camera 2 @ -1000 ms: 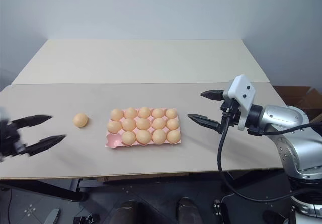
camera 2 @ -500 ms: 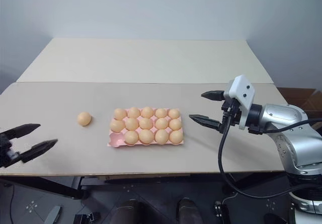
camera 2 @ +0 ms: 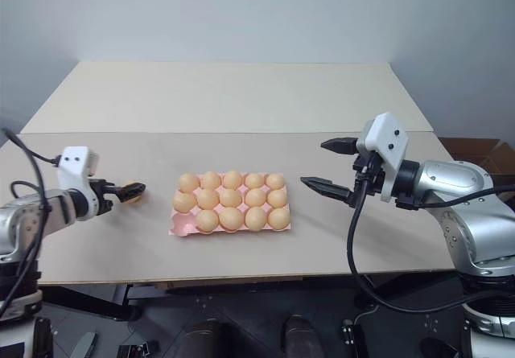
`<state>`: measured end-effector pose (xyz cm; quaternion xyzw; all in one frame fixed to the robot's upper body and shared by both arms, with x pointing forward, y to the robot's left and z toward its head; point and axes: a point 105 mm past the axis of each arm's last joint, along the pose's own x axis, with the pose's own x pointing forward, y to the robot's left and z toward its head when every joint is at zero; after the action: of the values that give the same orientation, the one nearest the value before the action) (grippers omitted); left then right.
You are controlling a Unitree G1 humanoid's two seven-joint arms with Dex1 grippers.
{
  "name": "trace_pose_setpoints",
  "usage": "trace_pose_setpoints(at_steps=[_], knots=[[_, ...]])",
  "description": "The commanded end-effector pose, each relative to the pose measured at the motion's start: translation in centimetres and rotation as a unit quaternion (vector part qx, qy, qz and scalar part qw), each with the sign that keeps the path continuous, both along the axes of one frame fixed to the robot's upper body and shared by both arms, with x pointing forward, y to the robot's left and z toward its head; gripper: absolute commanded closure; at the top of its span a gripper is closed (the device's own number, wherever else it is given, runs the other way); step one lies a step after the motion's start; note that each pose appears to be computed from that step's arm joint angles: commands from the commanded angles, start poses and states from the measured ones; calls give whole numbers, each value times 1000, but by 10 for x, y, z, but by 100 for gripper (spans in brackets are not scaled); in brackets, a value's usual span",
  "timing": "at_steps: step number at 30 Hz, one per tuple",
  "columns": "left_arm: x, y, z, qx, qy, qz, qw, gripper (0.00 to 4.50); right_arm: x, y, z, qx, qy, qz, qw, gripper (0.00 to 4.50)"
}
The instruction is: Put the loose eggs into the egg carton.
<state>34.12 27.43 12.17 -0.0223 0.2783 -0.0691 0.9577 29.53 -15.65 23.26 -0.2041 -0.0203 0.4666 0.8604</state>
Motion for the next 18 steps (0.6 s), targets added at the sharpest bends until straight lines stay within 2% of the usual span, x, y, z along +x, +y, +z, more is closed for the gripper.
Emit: trace_pose_setpoints(at_steps=[1, 2, 8, 9, 12, 13, 16, 18], knots=[[10, -5, 1, 1, 3, 5, 1000, 43, -5, 0, 16, 1, -32, -5, 999, 0], [11, -6, 0, 2, 4, 1, 1000, 63, -5, -1, 16, 2, -32, -7, 999, 0], [14, -2, 13, 3, -18, 7, 1000, 255, -7, -4, 16, 7, -34, -21, 999, 0], [12, -3, 18, 5, -25, -1, 1000, 268, -7, -4, 16, 7, -34, -23, 999, 0], [0, -8, 38, 48, -63, -81, 994, 272, -8, -5, 16, 9, -33, -28, 999, 0], [-7, -13, 49, 70, -95, -136, 984, 272, -8, -6, 16, 9, -34, -30, 999, 0], [-33, -34, 75, 79, -165, -303, 935, 272, -9, -6, 15, 10, -33, -34, 999, 0], [-49, -50, 82, 45, -178, -396, 900, 272, -10, -5, 13, 11, -32, -33, 999, 0]])
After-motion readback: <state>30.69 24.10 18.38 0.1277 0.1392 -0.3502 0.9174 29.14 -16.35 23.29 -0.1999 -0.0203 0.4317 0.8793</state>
